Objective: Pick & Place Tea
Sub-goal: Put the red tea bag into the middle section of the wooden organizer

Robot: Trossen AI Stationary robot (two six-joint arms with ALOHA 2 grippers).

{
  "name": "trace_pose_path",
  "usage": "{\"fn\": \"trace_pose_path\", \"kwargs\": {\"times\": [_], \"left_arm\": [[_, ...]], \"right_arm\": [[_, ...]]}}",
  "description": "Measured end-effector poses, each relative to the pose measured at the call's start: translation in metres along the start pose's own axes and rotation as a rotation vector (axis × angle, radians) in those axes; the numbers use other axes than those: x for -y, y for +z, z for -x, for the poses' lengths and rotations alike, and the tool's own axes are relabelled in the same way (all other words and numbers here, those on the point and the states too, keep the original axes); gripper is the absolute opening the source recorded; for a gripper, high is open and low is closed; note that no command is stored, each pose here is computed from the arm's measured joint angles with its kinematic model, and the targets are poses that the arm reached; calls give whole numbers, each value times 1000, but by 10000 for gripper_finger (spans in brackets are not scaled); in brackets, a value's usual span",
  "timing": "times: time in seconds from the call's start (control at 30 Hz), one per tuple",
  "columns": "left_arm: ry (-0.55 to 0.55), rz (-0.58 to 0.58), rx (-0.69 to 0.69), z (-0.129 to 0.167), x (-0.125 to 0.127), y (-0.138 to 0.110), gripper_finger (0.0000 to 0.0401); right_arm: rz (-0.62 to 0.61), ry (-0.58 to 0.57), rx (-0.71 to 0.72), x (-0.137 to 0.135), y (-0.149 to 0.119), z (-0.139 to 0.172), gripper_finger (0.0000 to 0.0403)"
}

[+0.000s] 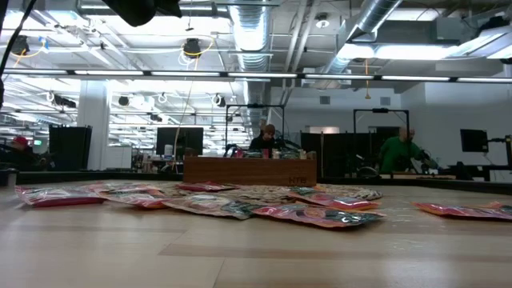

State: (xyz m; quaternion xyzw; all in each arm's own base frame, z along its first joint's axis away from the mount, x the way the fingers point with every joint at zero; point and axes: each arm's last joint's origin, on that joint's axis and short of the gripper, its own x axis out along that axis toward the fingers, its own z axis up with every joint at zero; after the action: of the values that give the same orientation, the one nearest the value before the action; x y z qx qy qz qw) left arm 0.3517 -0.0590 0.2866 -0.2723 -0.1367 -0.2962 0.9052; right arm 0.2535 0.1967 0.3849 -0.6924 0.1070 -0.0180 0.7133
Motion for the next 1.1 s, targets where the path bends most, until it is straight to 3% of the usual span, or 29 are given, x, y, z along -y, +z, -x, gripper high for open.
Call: {"fn": "trace_pose_path", "kwargs": {"times": [0.13,0.43,0.83,1.1], "left_arm": [[5,0,5,0,0,0,116],[54,-31,41,-1,2,-1,7],[115,-93,44,-2,0,-4,0],[227,-146,-31,6,-8,10,0]], "right_arm": [[4,5,-1,-1,0,0,0],[-11,7,-11,-1,-1,0,0],[-75,-32,-164,0,-5,0,8],[-156,-87,-353,1,-12,3,91]]}}
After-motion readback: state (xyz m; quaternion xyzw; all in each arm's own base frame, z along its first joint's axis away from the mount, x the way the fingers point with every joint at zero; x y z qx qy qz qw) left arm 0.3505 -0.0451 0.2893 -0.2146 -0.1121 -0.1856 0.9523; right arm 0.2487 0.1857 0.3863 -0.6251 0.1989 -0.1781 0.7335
